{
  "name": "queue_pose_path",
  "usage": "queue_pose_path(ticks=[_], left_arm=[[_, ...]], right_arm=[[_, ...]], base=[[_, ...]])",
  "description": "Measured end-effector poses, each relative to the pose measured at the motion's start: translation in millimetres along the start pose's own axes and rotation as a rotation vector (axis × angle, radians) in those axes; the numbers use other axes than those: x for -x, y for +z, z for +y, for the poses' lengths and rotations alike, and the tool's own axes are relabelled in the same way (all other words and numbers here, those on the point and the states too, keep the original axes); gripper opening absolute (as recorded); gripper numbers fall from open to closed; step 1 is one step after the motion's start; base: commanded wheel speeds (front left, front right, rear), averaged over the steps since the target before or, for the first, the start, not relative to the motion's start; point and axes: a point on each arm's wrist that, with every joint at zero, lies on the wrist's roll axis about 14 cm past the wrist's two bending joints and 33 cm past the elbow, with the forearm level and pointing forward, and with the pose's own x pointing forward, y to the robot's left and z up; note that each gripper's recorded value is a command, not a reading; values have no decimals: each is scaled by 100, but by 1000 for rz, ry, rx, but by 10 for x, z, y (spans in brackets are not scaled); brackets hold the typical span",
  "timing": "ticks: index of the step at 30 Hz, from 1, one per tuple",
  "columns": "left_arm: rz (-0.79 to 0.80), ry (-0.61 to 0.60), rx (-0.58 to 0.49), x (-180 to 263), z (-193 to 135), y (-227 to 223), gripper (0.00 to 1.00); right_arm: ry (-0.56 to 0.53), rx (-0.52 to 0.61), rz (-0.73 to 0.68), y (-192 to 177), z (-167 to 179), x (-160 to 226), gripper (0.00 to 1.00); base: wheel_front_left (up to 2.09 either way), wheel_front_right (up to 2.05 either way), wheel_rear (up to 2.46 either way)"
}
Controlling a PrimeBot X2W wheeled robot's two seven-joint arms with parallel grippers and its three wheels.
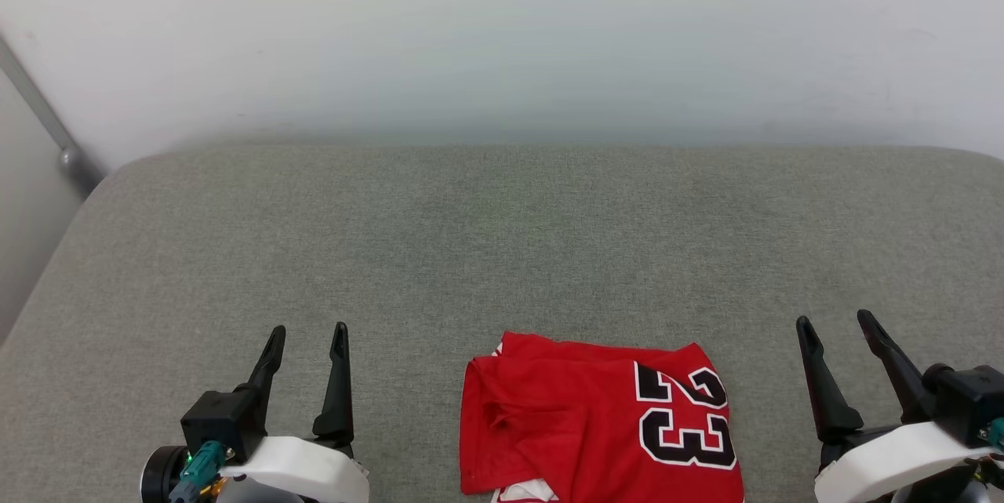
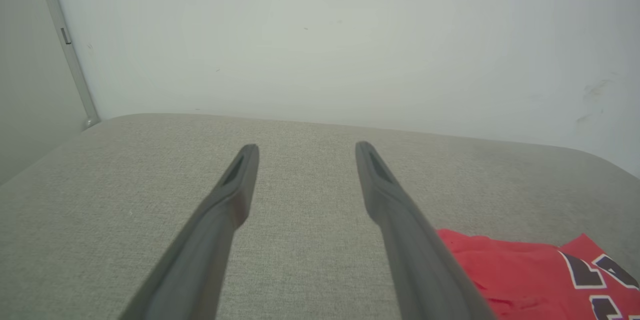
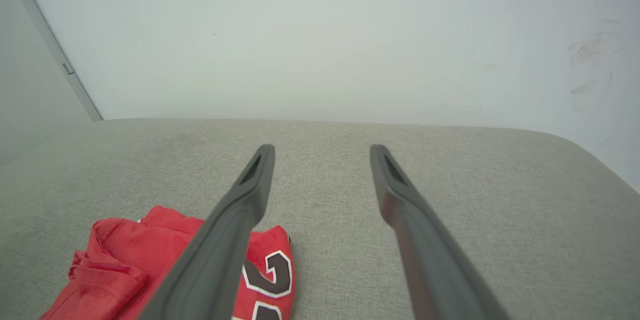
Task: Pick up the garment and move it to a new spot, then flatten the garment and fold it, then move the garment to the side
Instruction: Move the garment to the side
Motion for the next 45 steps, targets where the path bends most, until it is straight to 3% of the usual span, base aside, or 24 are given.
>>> queue_pose_path(ticks=[12, 16, 20, 23, 28, 31, 36, 42, 45], left_arm=[[-2, 10, 3, -37, 14, 3, 100], [-8, 21, 3, -53, 48, 13, 100], [-18, 31, 10, -58, 58, 32, 100], [-32, 37, 11, -58, 66, 64, 100], [-42, 44, 16, -90, 88, 86, 100], [-43, 51, 15, -124, 107, 78, 100], [-30, 63, 13, -194, 165, 23, 100], [-12, 80, 5, -237, 261, -40, 100], [-8, 93, 0, -223, 301, -57, 100]], right_arm=[[-30, -1, 21, 25, -94, -7, 100], [-126, -77, 164, -187, -452, 73, 100], [-233, -148, 370, -492, -922, 252, 100], [-263, -228, 557, -788, -1061, 384, 100], [-207, -453, 830, -1212, -836, 455, 100], [-92, -623, 940, -1370, -391, 361, 100], [62, -769, 1004, -1446, 144, 124, 100], [166, -899, 1092, -1619, 551, -8, 100], [202, -926, 1115, -1658, 686, -48, 0]], base=[[0, 0, 0], [0, 0, 0], [0, 0, 0], [0, 0, 0], [0, 0, 0], [0, 0, 0], [0, 0, 0], [0, 0, 0], [0, 0, 0]])
